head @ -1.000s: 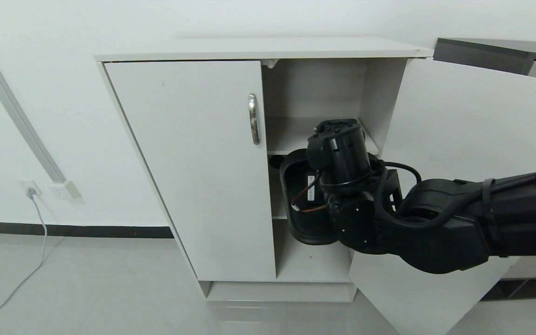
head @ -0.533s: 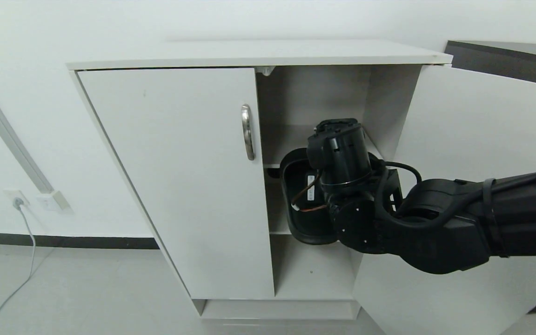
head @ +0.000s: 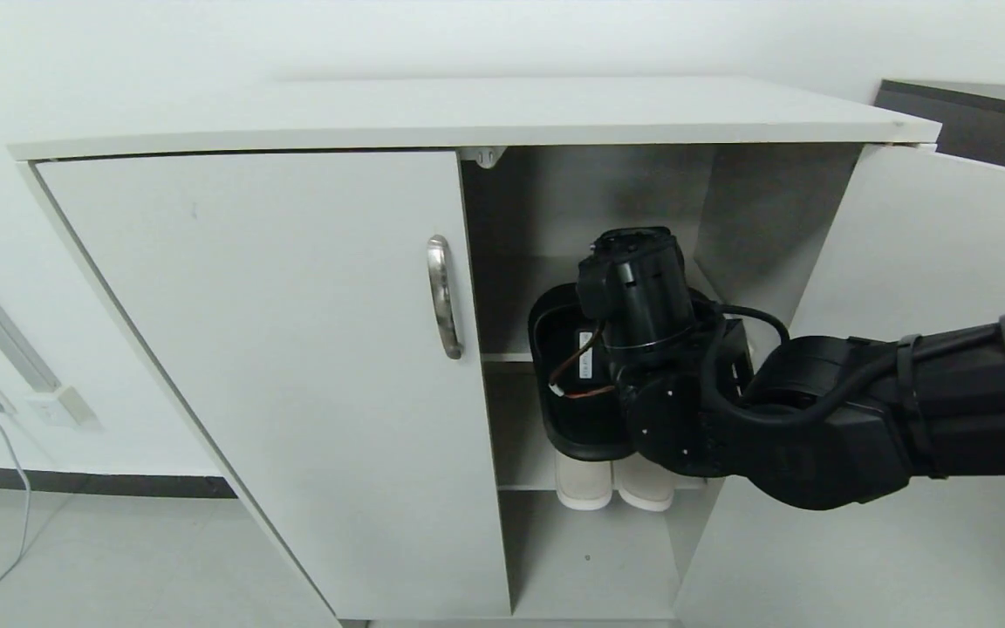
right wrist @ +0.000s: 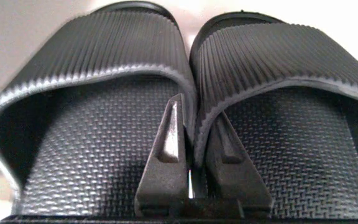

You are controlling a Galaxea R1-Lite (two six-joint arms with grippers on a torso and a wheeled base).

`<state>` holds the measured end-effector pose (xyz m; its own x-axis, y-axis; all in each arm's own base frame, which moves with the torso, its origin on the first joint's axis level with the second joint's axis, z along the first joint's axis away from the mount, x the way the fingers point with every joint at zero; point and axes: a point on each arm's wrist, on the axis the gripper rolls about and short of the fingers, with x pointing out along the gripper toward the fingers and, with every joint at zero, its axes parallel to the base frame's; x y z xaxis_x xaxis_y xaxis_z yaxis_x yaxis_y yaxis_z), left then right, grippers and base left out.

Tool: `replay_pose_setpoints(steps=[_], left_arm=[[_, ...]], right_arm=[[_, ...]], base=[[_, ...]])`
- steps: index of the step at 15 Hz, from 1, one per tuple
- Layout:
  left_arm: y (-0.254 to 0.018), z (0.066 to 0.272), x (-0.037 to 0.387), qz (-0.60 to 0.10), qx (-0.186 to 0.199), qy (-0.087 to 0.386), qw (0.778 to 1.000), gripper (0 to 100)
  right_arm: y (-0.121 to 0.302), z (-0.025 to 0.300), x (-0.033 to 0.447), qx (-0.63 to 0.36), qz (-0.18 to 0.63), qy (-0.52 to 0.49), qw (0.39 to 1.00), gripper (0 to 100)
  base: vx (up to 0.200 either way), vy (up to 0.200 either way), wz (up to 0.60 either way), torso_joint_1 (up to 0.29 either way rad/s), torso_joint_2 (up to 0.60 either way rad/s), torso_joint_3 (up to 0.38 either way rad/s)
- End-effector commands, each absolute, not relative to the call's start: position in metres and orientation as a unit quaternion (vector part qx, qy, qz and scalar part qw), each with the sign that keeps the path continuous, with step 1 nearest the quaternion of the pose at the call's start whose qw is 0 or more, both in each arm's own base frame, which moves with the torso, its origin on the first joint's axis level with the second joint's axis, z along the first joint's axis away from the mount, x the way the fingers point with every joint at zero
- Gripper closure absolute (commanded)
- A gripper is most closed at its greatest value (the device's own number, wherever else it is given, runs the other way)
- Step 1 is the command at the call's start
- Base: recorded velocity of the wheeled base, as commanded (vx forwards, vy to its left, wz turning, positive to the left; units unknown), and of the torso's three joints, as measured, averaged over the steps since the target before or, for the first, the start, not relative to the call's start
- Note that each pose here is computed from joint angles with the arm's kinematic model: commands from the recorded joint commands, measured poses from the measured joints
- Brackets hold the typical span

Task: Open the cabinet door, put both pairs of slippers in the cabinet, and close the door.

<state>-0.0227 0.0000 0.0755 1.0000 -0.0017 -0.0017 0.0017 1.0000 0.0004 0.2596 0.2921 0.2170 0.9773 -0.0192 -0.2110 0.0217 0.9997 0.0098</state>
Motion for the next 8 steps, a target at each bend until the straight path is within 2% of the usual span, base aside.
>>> replay_pose_setpoints(steps=[1,8], left_arm=[[0.000,0.076,-0.023,-0.001,0.000,0.001,1.000,100],[0.000,0.076,-0.023,-0.001,-0.002,0.001,1.000,100]], right_arm=[[0.293,0.216,0.261,0.004,-0.009,0.107,0.994,100],[0.294,0.216,0.309,0.007,-0.029,0.095,0.995,100]], base=[[0.000,0.000,0.00,0.000,0.00,0.000],[0.000,0.000,0.00,0.000,0.00,0.000]])
